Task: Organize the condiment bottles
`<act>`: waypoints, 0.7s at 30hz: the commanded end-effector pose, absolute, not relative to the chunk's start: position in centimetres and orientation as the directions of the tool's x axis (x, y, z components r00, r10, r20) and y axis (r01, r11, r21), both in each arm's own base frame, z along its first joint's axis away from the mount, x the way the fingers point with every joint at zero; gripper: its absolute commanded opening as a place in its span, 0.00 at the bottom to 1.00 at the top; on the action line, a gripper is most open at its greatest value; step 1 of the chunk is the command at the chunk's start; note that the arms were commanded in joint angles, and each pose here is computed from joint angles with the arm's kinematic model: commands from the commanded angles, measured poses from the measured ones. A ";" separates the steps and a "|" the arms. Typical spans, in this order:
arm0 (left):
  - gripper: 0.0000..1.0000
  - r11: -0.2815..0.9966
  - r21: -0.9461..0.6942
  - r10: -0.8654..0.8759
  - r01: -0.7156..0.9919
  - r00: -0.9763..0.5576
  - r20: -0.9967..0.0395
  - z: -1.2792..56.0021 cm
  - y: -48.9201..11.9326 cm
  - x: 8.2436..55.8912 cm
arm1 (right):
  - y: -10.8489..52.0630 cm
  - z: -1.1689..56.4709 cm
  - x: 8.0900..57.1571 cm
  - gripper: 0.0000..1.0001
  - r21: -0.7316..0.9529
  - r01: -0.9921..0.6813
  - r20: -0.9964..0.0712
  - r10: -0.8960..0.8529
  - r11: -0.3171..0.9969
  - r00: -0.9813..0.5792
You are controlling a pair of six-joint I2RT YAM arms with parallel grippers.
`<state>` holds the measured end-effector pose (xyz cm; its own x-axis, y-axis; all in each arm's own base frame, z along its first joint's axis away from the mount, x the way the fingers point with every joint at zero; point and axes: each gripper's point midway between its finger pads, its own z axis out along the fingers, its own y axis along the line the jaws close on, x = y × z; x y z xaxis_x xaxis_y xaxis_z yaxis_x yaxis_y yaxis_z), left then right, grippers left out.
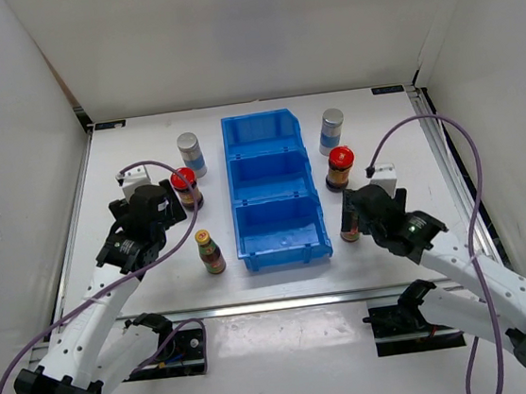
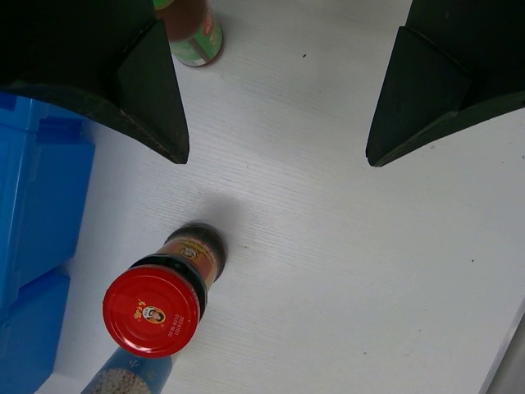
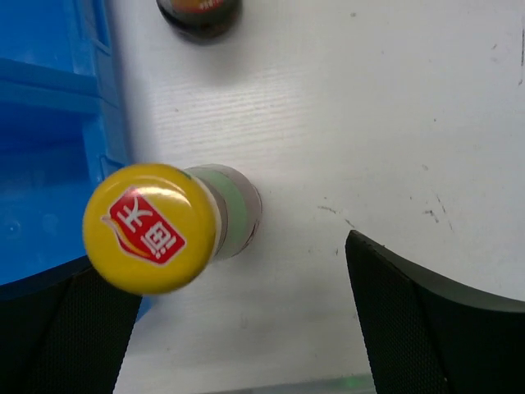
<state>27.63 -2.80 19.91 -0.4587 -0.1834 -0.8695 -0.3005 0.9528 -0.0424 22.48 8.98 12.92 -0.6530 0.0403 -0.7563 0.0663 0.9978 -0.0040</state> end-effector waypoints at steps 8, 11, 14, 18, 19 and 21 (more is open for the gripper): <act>1.00 0.948 -0.068 -0.203 -0.310 -0.430 -0.880 21.0 -2.8 28.1 | 9.2 14.4 24.6 1.00 0.112 0.047 -0.916 0.121 0.993 -0.382; 1.00 0.948 -0.068 -0.203 -0.310 -0.430 -0.880 21.0 -2.8 28.1 | 9.4 14.1 25.1 0.98 0.102 0.051 -0.920 0.113 0.994 -0.375; 1.00 0.949 -0.062 -0.200 -0.310 -0.437 -0.877 20.8 -2.9 28.2 | 9.7 14.3 25.6 0.90 0.100 0.037 -0.932 0.107 0.994 -0.348; 1.00 0.949 -0.056 -0.197 -0.311 -0.444 -0.874 20.6 -2.9 28.2 | 9.7 15.2 26.2 0.73 0.093 0.041 -0.946 0.101 0.995 -0.309; 1.00 0.949 -0.056 -0.197 -0.311 -0.445 -0.874 20.6 -2.9 28.2 | 9.8 15.1 26.4 0.70 0.082 0.038 -0.946 0.090 0.996 -0.310; 1.00 0.949 -0.056 -0.197 -0.311 -0.445 -0.874 20.6 -2.9 28.2 | 10.0 15.0 26.7 0.55 0.062 0.033 -0.946 0.070 0.997 -0.316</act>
<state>27.82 -2.89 19.27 -0.4795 -0.1747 -0.8600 -0.3010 0.9533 -0.0258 25.42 9.91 13.24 -0.3897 0.0618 -0.9189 0.0120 0.9980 0.0621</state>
